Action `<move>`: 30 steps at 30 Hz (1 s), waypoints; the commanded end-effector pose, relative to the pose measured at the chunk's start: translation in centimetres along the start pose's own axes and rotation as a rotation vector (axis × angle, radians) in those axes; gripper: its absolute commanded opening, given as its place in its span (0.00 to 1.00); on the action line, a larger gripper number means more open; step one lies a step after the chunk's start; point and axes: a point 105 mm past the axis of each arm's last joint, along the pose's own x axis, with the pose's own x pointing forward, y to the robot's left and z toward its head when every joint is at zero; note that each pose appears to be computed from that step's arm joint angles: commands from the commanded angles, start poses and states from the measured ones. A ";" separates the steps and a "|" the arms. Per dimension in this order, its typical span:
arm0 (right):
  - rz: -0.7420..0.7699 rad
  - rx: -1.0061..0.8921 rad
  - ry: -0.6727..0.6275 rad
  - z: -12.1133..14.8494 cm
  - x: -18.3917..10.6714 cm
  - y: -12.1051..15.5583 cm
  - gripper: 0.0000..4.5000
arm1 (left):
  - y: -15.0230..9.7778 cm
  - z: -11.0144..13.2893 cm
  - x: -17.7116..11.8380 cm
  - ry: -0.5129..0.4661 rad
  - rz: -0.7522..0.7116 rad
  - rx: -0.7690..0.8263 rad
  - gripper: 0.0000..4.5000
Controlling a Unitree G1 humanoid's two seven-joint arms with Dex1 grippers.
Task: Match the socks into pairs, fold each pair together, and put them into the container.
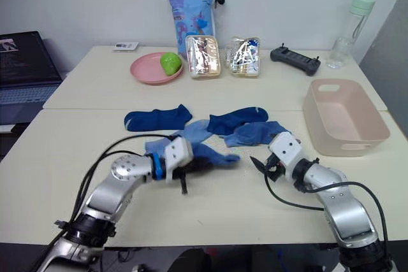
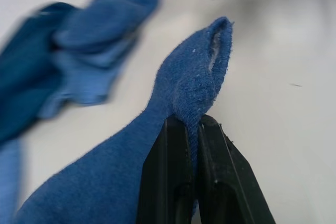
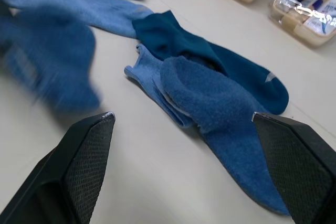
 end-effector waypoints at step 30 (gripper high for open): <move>0.364 -0.307 0.080 -2.9 0.2 5.0 0.79 | 5.0 -3.1 -1.8 0.040 0.182 -0.191 0.77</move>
